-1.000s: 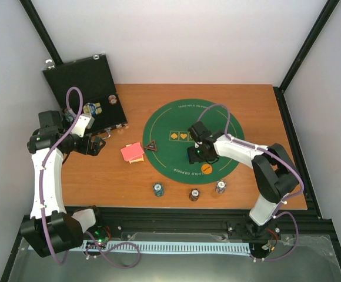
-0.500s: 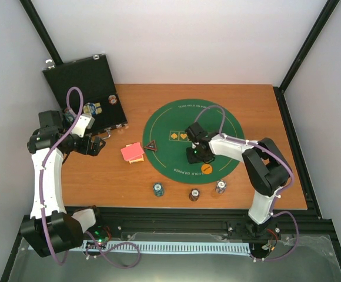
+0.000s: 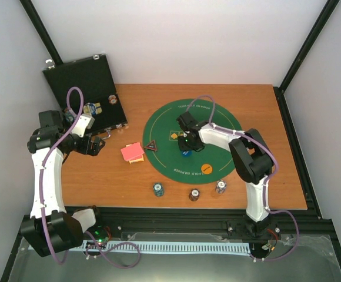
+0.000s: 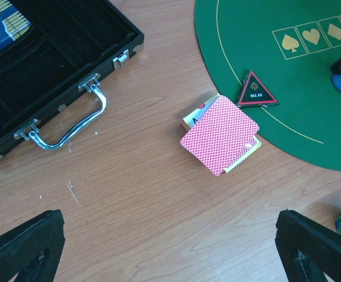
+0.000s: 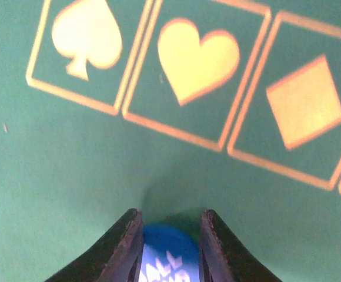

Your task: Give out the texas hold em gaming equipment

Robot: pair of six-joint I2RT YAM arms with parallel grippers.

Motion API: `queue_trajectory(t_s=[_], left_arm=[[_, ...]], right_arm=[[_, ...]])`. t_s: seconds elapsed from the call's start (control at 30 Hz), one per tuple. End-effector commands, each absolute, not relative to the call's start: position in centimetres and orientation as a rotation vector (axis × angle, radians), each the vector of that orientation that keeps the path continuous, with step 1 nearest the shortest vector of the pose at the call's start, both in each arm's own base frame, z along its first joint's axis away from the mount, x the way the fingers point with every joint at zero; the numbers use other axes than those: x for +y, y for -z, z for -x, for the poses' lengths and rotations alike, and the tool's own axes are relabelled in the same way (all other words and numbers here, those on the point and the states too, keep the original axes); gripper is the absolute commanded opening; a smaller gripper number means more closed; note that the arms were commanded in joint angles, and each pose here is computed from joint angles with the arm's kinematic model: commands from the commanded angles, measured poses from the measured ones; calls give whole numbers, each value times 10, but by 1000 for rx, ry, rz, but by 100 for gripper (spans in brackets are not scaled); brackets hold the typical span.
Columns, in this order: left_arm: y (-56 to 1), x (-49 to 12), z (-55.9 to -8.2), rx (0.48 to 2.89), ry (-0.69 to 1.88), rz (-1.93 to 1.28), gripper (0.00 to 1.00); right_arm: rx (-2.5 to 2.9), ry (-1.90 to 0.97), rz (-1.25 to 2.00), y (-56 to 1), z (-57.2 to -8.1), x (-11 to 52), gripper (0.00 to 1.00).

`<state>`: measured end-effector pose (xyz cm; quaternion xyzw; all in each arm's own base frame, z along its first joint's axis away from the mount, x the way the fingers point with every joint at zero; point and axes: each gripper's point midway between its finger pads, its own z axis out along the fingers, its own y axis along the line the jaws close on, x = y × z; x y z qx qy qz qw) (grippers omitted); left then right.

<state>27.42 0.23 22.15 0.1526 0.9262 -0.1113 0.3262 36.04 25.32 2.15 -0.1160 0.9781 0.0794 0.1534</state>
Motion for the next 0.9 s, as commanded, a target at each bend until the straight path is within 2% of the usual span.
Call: queue_trajectory(t_s=[0.0, 0.1, 0.17, 0.27, 0.33, 0.37, 0.53, 0.87], left_arm=[[-228, 7, -281, 2410, 254, -423, 100], [-224, 8, -281, 2423, 247, -432, 100], [-225, 8, -281, 2418, 243, -448, 100], [-225, 8, -283, 2414, 245, -448, 100], [-226, 7, -284, 2412, 262, -443, 100], [-227, 6, -284, 2411, 272, -439, 100], [-231, 2, -283, 2399, 300, -420, 100], [-231, -2, -280, 2402, 331, -433, 100]], right_arm=[[2845, -174, 317, -2, -378, 251, 29], [2850, -165, 315, -1, -382, 252, 31], [2830, -173, 307, -10, -378, 250, 45], [2789, -181, 283, -26, -366, 243, 50], [2771, -166, 277, -34, -357, 237, 60], [2758, -156, 287, -38, -352, 238, 61], [2758, -143, 328, -39, -331, 247, 61], [2794, -165, 319, -19, -324, 258, 52]])
